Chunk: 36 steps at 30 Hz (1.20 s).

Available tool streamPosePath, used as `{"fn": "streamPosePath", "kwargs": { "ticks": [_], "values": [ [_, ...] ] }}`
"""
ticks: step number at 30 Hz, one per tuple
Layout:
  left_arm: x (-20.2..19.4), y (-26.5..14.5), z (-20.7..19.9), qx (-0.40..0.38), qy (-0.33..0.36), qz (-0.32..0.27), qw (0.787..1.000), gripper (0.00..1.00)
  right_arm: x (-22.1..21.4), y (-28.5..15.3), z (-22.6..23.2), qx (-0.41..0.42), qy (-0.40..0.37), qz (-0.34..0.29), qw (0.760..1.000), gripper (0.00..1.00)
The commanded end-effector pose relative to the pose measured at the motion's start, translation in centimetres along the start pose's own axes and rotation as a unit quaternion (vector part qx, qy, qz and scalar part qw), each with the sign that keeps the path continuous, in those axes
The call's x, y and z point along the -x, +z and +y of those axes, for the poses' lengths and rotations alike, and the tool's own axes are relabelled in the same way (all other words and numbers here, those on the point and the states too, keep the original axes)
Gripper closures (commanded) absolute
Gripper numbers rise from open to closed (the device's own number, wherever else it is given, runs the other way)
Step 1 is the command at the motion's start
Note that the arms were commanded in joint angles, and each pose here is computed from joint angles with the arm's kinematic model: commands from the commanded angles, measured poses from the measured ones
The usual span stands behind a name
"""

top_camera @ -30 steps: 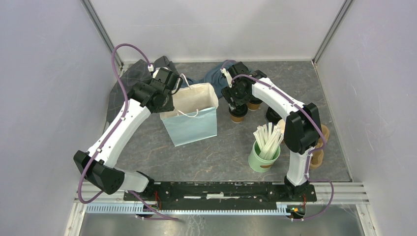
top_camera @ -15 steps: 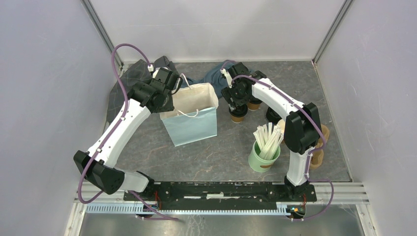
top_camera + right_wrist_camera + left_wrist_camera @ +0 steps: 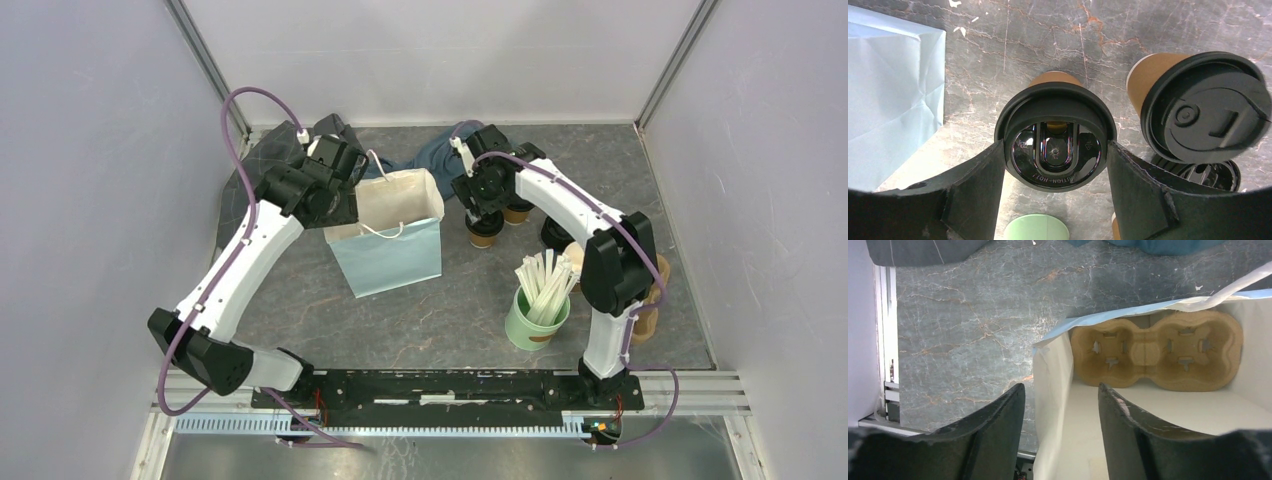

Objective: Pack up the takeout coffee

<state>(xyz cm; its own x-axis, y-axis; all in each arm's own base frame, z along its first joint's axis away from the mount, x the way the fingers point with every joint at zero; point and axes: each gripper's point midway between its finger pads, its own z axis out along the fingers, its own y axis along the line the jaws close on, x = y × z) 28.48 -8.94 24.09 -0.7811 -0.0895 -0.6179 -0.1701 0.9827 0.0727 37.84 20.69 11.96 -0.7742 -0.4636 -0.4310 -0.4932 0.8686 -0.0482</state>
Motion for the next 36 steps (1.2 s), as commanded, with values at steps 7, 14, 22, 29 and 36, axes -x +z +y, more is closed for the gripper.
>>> {"fn": "streamPosePath", "kwargs": {
  "ticks": [7, 14, 22, 29, 36],
  "values": [
    [2.5, -3.3, 0.6, -0.053, -0.120, -0.025, 0.991, 0.26, 4.9, -11.7, -1.8, -0.033, 0.030, -0.203, 0.978, 0.68],
    [2.4, -1.8, 0.1, -0.067, -0.121, -0.009, 0.990, 0.39, 6.3, -19.8, -2.2, -0.033, 0.027, -0.321, 0.946, 0.75],
    [3.0, -1.3, -0.4, -0.077, -0.085, -0.013, 0.993, 0.72, 7.1, -25.6, -0.2, 0.024, 0.011, -0.403, 0.915, 0.80],
    [3.0, -0.8, -0.6, -0.085, -0.053, -0.022, 0.995, 0.91, 7.7, -29.6, 2.7, 0.095, -0.051, -0.474, 0.874, 0.88],
    [4.9, -1.1, -0.3, -0.092, -0.041, -0.084, 0.991, 0.98, 6.7, -31.2, 6.2, 0.154, -0.148, -0.486, 0.848, 0.96]
  ]
}}
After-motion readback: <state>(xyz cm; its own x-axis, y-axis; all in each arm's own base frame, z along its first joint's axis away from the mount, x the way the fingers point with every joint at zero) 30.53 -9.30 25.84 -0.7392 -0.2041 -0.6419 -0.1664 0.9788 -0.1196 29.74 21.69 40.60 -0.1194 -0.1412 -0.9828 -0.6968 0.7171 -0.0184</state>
